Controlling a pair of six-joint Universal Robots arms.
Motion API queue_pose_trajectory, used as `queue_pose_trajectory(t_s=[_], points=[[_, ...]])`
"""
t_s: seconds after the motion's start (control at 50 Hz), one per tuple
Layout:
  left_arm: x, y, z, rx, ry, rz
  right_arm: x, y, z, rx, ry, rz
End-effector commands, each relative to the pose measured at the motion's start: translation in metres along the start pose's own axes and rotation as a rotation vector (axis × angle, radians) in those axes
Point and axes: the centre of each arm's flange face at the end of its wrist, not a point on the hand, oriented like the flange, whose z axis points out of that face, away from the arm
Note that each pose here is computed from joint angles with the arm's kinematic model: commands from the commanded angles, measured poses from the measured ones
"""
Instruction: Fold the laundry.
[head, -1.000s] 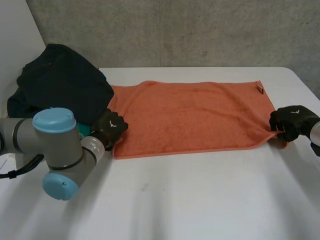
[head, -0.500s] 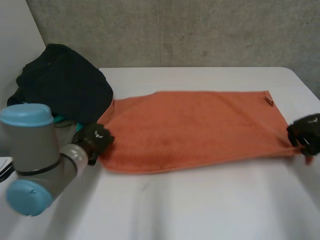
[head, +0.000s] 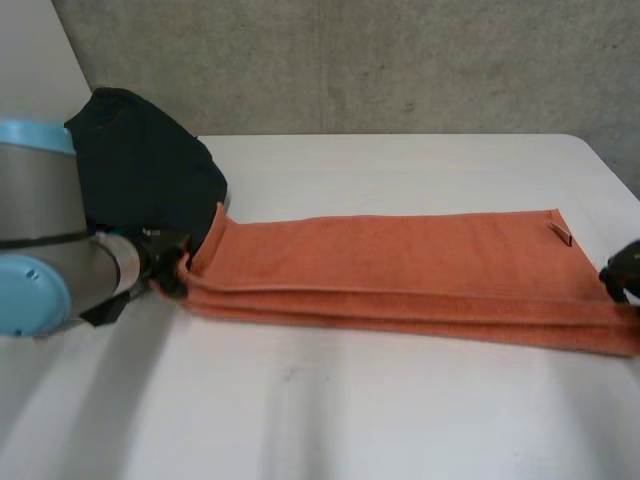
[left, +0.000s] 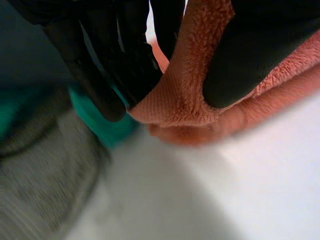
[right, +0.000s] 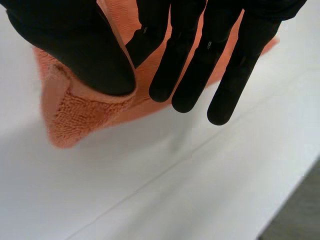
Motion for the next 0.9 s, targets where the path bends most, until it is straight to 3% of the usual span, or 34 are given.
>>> queue_pose_trajectory(t_s=[0.02,0.06,0.12,0.18,0.22,0.26,0.32,0.52,0.68,0.78,0.9], points=[[0.005,-0.053,0.012,0.183,-0.028,-0.029,0.026,-0.04,0.012,0.186,0.197,-0.051],[0.006,-0.068,0.013,0.24,-0.034,-0.035,0.038,-0.053,0.014,0.245,0.27,-0.037],[0.002,-0.116,0.01,0.449,-0.063,-0.062,0.085,-0.09,0.003,0.461,0.499,0.067],[-0.01,-0.164,-0.008,0.679,-0.111,-0.117,0.128,-0.117,-0.026,0.677,0.692,0.184],[-0.029,-0.204,-0.035,0.909,-0.168,-0.207,0.157,-0.135,-0.061,0.885,0.838,0.324],[-0.04,-0.223,-0.05,1.043,-0.196,-0.275,0.169,-0.141,-0.081,0.988,0.893,0.363],[-0.045,-0.233,-0.059,1.13,-0.201,-0.31,0.163,-0.147,-0.084,1.014,0.862,0.357],[-0.028,-0.198,-0.021,0.972,-0.137,-0.261,0.14,-0.133,-0.058,0.915,0.736,0.357],[0.002,-0.126,0.03,0.711,-0.091,-0.231,0.088,-0.091,0.0,0.726,0.465,0.423],[0.027,-0.063,0.054,0.491,-0.074,-0.103,0.043,-0.038,0.039,0.513,0.328,0.445],[0.044,-0.017,0.03,0.265,-0.035,0.029,0.009,0.002,0.028,0.278,0.195,0.397]])
